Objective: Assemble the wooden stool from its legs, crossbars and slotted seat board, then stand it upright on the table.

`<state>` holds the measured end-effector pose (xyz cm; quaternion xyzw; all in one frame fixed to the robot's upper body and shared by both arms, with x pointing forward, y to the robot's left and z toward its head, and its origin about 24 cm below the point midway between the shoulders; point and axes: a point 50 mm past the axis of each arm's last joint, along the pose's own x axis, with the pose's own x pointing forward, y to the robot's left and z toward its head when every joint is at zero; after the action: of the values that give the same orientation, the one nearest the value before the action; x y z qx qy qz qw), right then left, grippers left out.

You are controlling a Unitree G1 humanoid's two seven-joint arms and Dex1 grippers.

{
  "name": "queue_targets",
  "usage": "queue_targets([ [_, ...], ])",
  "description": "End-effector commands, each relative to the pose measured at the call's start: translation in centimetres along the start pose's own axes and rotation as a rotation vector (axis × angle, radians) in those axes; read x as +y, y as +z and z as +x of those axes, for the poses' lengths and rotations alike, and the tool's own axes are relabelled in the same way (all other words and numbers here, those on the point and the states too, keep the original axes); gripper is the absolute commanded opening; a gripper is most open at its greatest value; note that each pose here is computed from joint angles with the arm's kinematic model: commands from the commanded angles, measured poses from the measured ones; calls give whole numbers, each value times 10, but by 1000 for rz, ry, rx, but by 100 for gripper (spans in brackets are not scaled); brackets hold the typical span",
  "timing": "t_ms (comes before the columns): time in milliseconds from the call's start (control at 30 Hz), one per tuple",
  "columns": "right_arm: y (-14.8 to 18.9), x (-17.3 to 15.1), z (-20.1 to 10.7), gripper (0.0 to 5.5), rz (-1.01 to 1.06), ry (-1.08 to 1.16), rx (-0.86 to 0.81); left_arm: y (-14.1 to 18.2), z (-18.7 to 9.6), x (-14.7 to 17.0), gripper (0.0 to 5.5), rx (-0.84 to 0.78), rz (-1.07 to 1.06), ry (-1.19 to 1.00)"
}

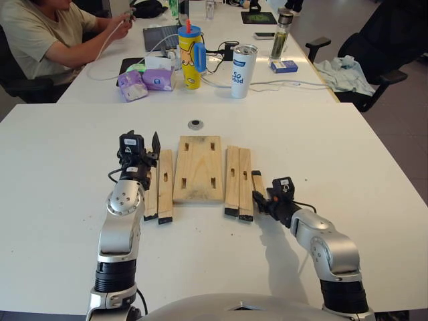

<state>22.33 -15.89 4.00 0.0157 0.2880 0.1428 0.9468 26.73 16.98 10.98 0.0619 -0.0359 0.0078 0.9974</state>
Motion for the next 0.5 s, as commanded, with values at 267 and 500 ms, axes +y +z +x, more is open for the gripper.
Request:
queue_targets([
  [267, -12, -15, 6, 144, -90, -168, 119, 1, 9, 1, 304, 7, -2, -2],
  [500, 23, -17, 12, 131, -63, -161, -153, 6, 20, -2, 304, 0, -42, -85],
])
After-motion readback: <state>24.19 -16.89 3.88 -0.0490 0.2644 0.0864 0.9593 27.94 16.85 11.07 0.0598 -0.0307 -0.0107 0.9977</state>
